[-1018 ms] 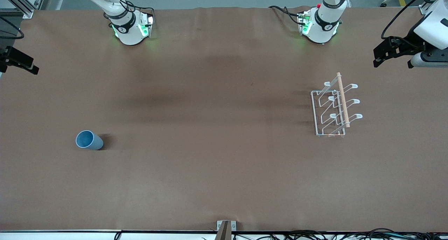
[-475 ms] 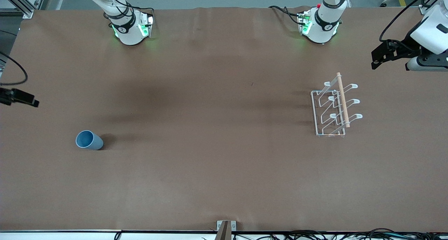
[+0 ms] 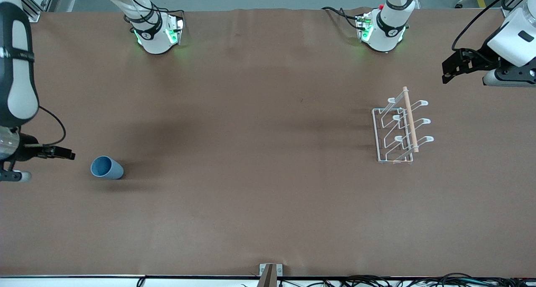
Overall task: Hang cup on cup holder
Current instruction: 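Reach the right gripper toward the blue cup lying on its side, then close the right gripper on the blue cup's base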
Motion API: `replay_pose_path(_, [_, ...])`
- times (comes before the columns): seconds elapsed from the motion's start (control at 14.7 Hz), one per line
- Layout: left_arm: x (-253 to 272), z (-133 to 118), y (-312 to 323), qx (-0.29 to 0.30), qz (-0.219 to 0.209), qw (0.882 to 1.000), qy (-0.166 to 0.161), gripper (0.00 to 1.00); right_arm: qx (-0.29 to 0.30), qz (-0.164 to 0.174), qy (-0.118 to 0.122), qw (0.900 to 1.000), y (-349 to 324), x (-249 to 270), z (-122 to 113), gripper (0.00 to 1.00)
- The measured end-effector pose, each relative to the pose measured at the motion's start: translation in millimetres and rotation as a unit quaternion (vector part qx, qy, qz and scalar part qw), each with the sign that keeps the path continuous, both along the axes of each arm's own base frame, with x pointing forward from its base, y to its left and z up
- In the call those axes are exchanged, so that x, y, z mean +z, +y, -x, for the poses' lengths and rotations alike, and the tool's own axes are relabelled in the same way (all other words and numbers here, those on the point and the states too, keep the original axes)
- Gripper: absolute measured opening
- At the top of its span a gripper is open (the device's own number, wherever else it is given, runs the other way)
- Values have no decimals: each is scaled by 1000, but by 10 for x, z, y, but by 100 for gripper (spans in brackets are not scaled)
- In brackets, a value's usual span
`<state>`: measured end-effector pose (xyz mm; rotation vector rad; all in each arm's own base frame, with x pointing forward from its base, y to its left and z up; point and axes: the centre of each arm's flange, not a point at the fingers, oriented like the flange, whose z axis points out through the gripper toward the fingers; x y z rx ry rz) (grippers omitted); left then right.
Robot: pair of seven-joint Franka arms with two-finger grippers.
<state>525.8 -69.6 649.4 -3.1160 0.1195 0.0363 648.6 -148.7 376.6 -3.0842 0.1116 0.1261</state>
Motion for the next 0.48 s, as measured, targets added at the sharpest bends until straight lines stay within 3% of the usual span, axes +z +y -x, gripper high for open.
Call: replay_pose_path(0.48, [-78, -53, 28, 3, 0, 1000, 7, 100, -21, -33, 7, 999, -102, -883, -112, 96])
